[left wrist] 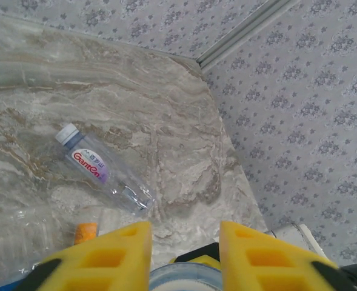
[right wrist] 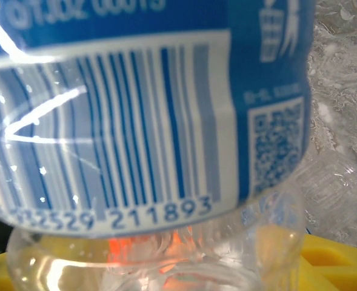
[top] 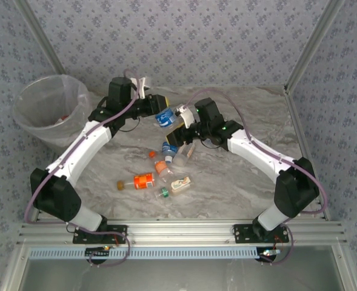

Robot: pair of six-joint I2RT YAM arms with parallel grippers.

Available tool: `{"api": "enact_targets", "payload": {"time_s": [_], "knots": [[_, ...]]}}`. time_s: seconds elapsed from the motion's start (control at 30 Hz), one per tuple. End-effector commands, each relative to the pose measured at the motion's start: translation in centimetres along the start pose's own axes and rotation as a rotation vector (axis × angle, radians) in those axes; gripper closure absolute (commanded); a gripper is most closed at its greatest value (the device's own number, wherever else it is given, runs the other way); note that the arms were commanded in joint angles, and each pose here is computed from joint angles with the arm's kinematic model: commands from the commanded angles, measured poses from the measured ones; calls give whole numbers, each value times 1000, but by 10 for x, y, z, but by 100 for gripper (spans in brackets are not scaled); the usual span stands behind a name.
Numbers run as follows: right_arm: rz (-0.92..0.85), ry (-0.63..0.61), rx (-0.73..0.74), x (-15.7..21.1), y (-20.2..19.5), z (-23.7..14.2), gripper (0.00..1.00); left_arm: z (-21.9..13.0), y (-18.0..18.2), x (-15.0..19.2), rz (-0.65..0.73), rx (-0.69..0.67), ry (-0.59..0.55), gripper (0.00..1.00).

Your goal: Put the plastic bottles in the bin

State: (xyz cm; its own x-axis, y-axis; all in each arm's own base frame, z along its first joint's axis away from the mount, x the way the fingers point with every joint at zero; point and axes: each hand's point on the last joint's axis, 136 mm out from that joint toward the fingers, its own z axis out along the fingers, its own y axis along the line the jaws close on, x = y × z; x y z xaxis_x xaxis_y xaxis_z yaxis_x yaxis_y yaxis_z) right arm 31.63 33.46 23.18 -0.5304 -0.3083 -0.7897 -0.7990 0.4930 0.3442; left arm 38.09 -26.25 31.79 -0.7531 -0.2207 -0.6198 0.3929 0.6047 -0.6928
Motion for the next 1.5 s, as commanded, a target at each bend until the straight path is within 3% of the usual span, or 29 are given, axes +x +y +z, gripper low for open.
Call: {"api": "enact_targets", "payload": {"time_s": [0.0, 0.13, 0.33, 0.37, 0.4, 0.43, 0.6, 0.7, 0.8, 0.97, 1.07, 1.3, 1.47], "knots": [[-33, -36, -26, -17, 8, -4, 80, -4, -12, -6, 50, 23, -16, 94], [-24, -48, -33, -19, 10, -5, 66, -5, -10, -7, 47, 11, -22, 100], [-12, -75, 46, -22, -2, -17, 29, -16, -4, -15, 71, -56, -68, 100], [-15, -94, 78, -24, -6, -23, 21, -19, -3, -15, 74, -68, -79, 100], [-15, -112, 112, -25, -11, -29, 2, -22, 0, -16, 74, -81, -90, 100], [-17, -133, 143, -27, -16, -35, 0, -25, 2, -18, 73, -90, -100, 100], [7, -263, 347, -28, -48, -76, 0, -44, 14, -26, 46, -123, -157, 100], [111, -366, 482, -26, -80, -107, 0, -54, 21, -29, 41, -152, -176, 100], [273, -433, 580, -10, -116, -135, 0, -63, 30, -30, 40, -192, -188, 100], [388, -594, 749, 12, -140, -178, 0, -82, 43, -32, 24, -235, -227, 100], [488, -593, 867, 35, -154, -203, 0, -101, 46, -38, 43, -287, -275, 100], [545, -619, 861, 52, -160, -229, 0, -155, 45, -64, 123, -462, -425, 100], [552, -615, 817, 55, -158, -226, 0, -198, 40, -88, 181, -594, -572, 100]]}}
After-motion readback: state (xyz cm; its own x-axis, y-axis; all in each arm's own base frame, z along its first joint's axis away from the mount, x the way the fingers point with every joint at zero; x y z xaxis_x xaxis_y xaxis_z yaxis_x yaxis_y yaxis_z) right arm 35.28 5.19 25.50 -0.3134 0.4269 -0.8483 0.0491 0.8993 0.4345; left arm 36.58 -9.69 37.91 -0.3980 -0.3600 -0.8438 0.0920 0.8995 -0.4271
